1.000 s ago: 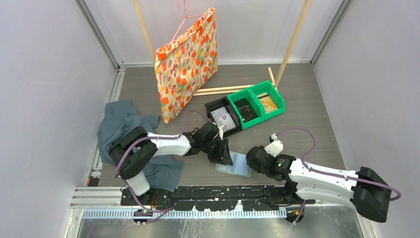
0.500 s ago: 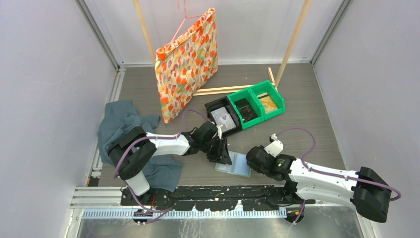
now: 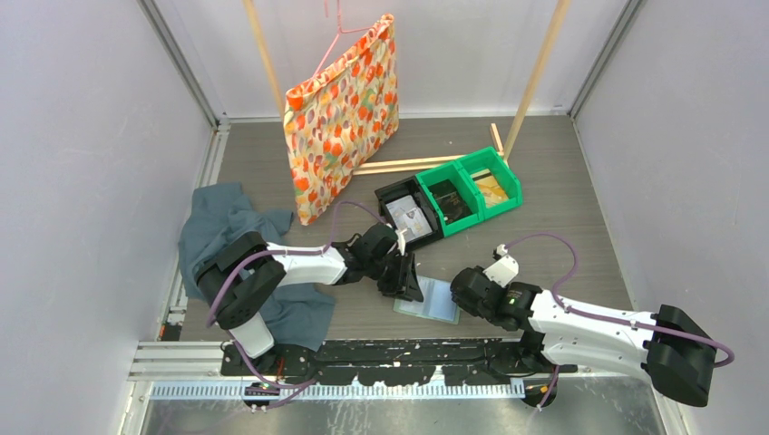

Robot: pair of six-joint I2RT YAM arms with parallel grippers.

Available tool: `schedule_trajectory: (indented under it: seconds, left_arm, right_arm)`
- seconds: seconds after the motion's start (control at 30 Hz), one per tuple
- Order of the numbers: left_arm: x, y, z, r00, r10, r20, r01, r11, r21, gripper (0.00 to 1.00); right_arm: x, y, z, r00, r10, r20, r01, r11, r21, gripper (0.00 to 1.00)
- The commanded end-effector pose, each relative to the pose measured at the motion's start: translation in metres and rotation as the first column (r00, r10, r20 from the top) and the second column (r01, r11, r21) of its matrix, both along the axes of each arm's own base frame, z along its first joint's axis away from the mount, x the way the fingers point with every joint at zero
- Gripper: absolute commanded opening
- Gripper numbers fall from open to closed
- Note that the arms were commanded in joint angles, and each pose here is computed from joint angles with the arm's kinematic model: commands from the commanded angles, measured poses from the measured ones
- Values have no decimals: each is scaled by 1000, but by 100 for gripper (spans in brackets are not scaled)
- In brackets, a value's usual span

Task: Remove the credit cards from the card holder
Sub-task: Remove the credit card from the card holder.

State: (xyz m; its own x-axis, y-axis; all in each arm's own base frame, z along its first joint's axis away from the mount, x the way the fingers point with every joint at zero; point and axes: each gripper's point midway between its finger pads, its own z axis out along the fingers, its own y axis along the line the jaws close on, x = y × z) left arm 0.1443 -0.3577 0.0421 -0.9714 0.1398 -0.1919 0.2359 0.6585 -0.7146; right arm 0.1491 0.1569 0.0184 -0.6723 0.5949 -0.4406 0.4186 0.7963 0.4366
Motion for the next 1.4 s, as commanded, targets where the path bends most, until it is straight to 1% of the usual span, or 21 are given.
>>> schedule_trajectory:
  seconds: [0.0, 0.57, 0.97, 1.07, 1.23, 1.37]
  left_arm:
    - [3, -1, 10, 999, -7, 36, 9, 1000, -30, 40]
    - [2, -3, 8, 1000, -9, 22, 10, 999, -42, 40]
    - [2, 0, 11, 999, 0, 33, 1, 999, -38, 39]
    - [4, 3, 15, 999, 14, 52, -12, 999, -31, 39]
    - [11, 10, 30, 992, 53, 117, -49, 998, -40, 40]
    - [12, 12, 25, 993, 48, 108, -46, 999, -19, 40]
  right_arm:
    - [-10, -13, -13, 999, 8, -51, -11, 998, -64, 27]
    - [-9, -8, -14, 998, 22, -52, -25, 998, -62, 27]
    - [-8, -10, -10, 999, 15, -45, -18, 998, -61, 27]
    - [-7, -9, -5, 999, 16, -34, -18, 999, -51, 27]
    - [-1, 0, 15, 999, 43, 16, -43, 999, 2, 27]
    - [6, 8, 34, 997, 43, 64, -45, 998, 41, 27]
